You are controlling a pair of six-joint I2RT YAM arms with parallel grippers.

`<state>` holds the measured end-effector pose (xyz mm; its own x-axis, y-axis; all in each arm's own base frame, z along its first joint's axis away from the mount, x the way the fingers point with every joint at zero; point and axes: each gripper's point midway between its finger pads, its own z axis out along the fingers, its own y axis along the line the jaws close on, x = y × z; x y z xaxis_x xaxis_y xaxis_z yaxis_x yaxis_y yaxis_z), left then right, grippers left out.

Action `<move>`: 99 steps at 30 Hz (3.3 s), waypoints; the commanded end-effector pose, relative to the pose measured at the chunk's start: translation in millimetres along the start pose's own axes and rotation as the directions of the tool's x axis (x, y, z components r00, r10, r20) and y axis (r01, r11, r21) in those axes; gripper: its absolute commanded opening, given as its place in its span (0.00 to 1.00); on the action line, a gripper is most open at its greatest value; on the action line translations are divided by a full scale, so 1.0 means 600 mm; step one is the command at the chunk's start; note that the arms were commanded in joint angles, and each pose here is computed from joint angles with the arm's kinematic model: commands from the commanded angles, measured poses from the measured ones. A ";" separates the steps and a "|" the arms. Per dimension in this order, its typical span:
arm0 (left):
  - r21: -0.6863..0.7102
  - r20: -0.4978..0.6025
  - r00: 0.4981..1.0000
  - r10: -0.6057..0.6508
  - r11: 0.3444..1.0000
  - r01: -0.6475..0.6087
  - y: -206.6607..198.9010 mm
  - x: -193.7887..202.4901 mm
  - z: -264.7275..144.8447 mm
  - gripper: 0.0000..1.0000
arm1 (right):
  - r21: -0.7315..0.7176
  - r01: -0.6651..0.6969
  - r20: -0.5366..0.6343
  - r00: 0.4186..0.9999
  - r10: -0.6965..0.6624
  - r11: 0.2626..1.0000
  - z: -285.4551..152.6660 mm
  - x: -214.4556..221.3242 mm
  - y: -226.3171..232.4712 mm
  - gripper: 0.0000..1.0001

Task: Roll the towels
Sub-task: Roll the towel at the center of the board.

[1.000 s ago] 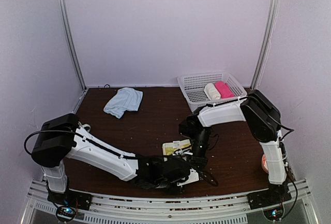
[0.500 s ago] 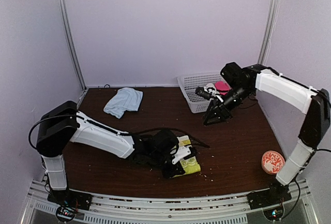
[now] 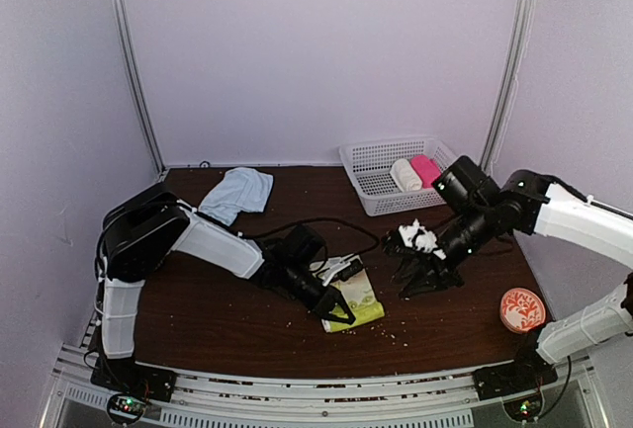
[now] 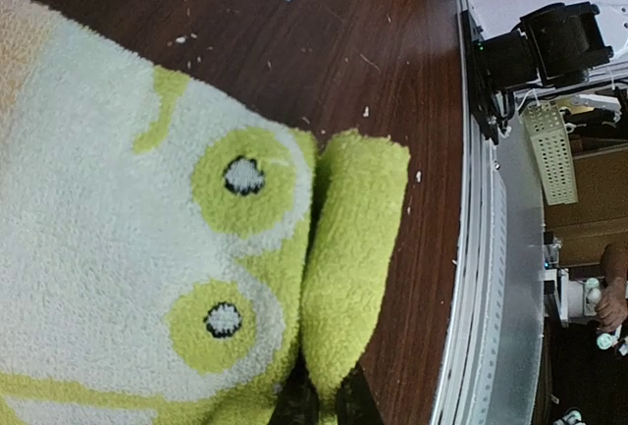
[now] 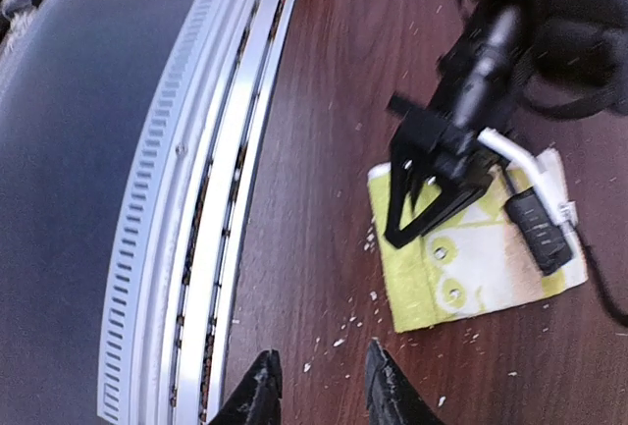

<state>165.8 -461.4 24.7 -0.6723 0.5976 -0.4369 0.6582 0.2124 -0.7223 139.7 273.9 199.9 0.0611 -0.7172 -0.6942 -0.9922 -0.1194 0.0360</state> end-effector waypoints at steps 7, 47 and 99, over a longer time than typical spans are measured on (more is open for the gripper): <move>-0.141 -0.123 0.972 -0.201 0.973 0.184 0.058 0.047 0.013 0.03 | 0.237 0.162 -0.263 0.960 -0.097 0.958 0.140 0.094 -0.068 0.44; -0.651 0.169 0.683 0.710 0.601 -0.464 -0.204 -0.062 -0.251 0.43 | -0.352 -0.546 -0.522 0.788 0.325 0.760 0.230 0.176 -0.010 0.00; -0.413 -0.425 0.674 0.605 0.533 -0.739 -0.055 0.028 0.011 0.06 | -0.250 -0.557 -0.315 0.820 0.478 0.792 0.159 0.077 -0.165 0.23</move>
<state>147.4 -458.5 24.6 0.1117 0.8738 -0.4732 0.9750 -0.0044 0.2221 208.5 316.1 108.7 -0.3197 -0.8756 -0.3622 -0.7817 0.0276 0.6230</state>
